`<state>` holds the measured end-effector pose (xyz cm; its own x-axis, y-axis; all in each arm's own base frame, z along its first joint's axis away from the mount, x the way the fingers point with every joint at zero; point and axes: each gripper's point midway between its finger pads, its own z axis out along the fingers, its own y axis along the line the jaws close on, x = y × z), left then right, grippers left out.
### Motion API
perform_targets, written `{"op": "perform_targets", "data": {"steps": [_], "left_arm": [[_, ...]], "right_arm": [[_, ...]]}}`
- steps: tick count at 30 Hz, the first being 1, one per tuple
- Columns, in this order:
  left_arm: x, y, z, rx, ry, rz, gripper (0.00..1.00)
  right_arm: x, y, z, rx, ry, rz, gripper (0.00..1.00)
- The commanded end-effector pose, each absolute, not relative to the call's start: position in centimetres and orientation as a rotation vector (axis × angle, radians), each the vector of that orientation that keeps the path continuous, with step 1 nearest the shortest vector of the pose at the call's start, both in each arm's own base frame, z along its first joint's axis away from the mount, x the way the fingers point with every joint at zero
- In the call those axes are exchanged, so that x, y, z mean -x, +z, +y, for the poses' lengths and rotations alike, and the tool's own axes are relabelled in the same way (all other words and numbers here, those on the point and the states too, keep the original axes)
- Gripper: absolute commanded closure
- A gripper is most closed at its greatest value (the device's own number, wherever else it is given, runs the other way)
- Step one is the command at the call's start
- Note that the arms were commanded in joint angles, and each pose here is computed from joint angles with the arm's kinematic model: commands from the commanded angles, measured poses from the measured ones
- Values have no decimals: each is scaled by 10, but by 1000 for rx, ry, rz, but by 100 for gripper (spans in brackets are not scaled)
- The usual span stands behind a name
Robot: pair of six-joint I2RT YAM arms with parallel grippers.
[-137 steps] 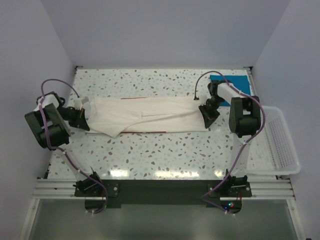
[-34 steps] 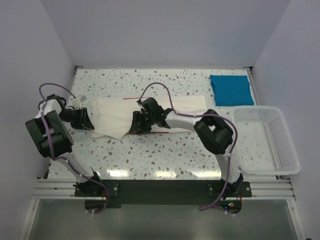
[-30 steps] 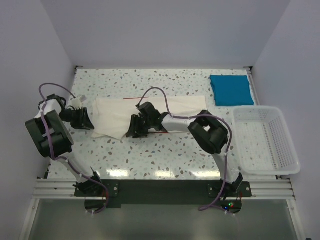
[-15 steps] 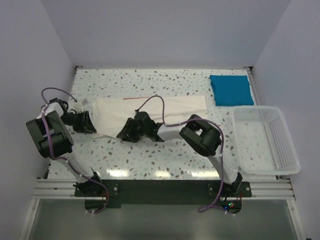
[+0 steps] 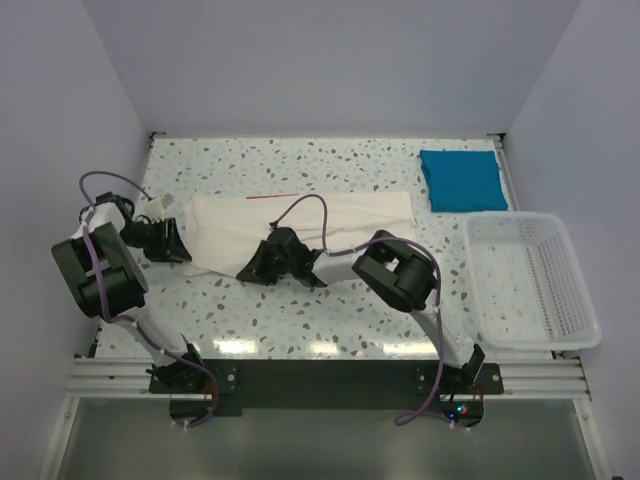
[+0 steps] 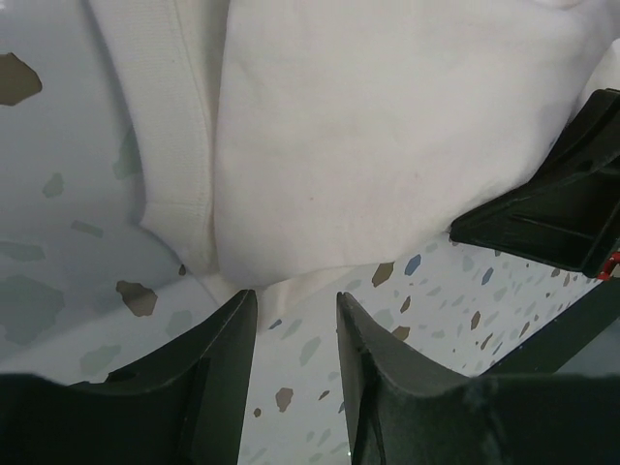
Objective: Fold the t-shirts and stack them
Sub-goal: Fold the tshirt
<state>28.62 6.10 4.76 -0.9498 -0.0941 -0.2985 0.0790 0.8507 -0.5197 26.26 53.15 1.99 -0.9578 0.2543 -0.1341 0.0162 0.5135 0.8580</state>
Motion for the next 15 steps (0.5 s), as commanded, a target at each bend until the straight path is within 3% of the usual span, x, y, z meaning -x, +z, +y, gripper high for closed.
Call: {"op": "perform_targets", "data": {"steps": [1, 7, 15], "left_arm": [[-305, 73, 73, -11, -716, 2637, 55], [-308, 75, 76, 1, -729, 2638, 52], [-310, 57, 74, 38, -767, 2667, 53]], "right_arm": [[-274, 13, 530, -186, 1338, 2488, 100], [-286, 68, 545, -104, 1465, 2365, 100], [-311, 83, 535, -154, 1492, 2328, 100]]}}
